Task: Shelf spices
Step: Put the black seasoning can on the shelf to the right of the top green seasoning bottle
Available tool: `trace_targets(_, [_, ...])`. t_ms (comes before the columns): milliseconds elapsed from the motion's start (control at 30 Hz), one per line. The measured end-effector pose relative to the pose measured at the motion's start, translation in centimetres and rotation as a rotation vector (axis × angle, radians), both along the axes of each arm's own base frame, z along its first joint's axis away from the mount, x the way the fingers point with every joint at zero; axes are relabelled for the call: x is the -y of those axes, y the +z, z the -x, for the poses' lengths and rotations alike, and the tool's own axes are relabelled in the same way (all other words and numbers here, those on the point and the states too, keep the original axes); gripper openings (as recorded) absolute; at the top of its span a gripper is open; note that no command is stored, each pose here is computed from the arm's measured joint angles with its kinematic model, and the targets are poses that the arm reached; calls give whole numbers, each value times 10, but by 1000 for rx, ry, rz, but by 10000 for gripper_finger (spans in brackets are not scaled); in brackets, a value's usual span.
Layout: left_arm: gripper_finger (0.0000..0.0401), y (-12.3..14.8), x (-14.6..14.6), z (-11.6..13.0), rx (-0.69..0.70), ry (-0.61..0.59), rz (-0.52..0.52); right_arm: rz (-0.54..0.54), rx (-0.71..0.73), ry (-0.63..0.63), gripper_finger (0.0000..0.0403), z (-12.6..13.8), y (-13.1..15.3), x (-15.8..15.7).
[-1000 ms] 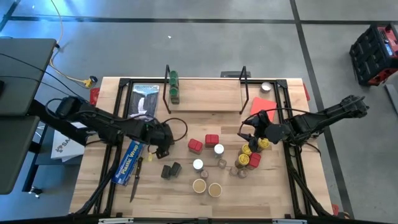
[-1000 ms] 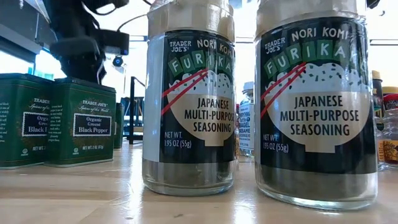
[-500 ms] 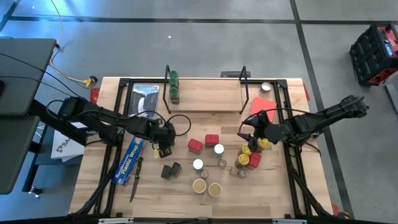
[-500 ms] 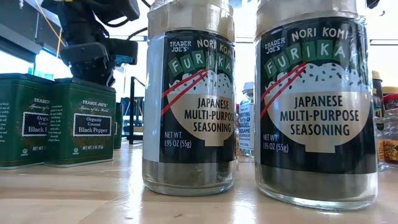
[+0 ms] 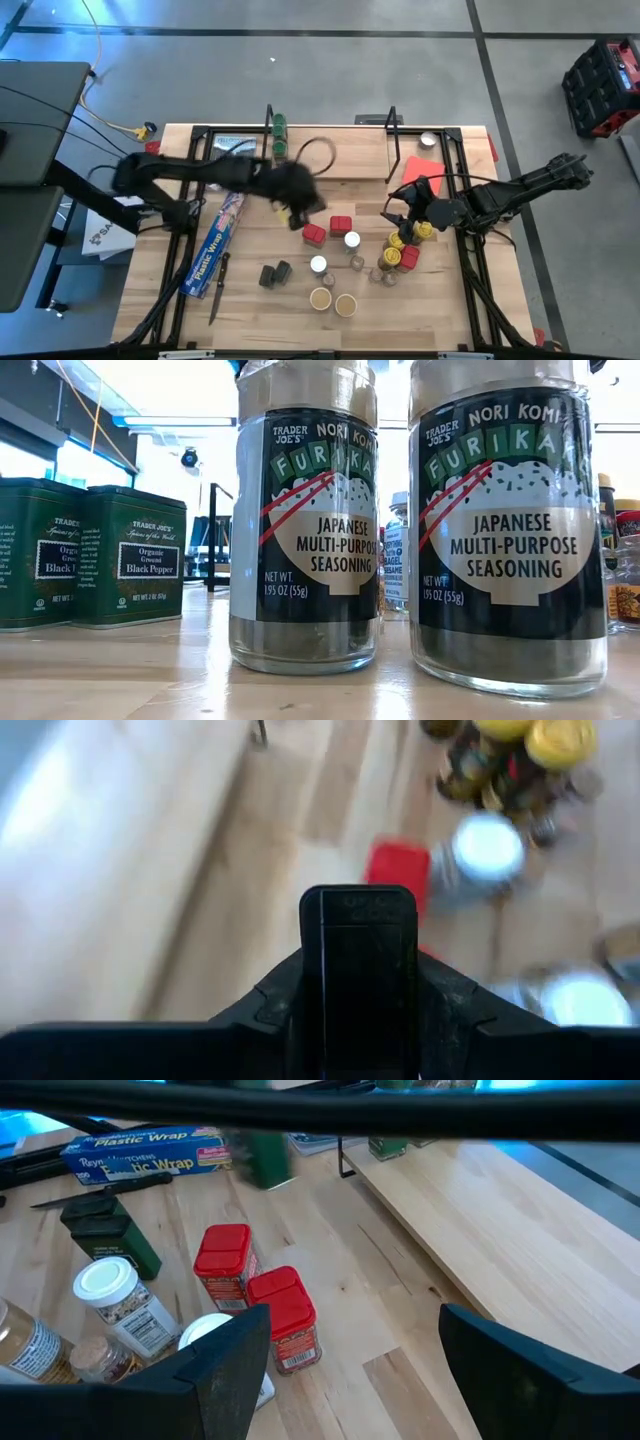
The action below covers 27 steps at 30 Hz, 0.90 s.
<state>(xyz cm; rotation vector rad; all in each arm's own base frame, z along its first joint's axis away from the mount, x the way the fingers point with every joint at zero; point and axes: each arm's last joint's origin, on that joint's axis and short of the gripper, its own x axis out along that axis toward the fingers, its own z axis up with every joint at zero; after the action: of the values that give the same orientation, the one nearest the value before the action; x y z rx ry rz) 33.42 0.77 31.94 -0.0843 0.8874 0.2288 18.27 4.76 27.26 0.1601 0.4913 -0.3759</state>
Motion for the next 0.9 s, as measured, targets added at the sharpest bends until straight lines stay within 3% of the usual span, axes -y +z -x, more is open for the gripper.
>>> trace_targets(167, [117,23,-46,-45,-89,-107,-120,3,-1,0,284,0,0,0])
trace_targets(333, [117,16,-114,-66,-219,-114,-172,3,-3,-1,284,0,0,0])
trace_targets(633, [132,-37,-215,-50,-430,-33,-123,-1,-1,-3,284,0,0,0])
trace_targets(900, [135,-51,-243,-39,-493,-67,-143,19,4,-26,284,0,0,1])
